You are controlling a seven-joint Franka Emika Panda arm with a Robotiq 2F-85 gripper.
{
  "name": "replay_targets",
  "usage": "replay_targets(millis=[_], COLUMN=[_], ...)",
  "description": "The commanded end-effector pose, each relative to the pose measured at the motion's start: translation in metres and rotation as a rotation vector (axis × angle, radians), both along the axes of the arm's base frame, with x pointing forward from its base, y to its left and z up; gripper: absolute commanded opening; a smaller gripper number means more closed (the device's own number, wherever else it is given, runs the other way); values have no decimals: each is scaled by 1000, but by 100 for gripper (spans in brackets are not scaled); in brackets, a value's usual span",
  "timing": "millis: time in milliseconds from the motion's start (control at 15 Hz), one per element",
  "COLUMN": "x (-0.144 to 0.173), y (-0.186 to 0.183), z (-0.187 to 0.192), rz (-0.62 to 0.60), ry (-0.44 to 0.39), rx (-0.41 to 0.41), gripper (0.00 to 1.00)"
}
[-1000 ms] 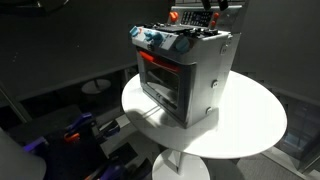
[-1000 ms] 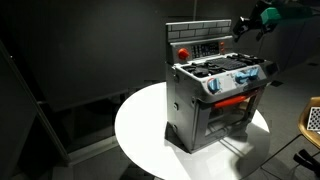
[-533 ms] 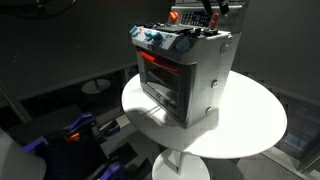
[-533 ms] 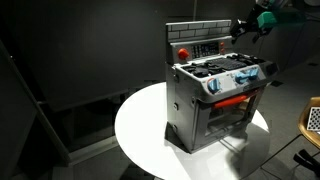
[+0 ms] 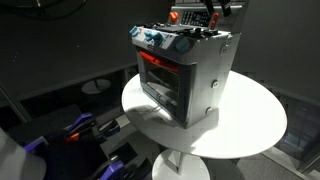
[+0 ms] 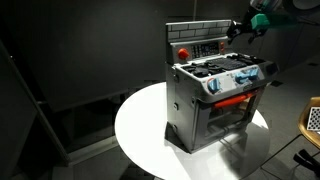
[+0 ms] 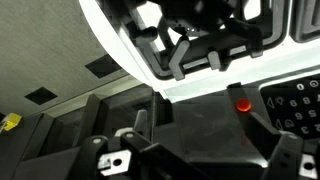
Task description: Press the top red button on the right side of the stove.
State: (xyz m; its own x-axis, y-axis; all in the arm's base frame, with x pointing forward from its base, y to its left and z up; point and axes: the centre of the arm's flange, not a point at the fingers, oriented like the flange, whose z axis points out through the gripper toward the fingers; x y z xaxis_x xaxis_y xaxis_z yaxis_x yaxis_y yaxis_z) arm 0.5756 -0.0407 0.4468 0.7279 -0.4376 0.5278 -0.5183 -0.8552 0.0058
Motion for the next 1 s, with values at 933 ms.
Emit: replay_targets(millis=[933], x=[42], y=[1], z=[-11], rz=[-28], ry=[-30], rx=[-2], gripper=[100])
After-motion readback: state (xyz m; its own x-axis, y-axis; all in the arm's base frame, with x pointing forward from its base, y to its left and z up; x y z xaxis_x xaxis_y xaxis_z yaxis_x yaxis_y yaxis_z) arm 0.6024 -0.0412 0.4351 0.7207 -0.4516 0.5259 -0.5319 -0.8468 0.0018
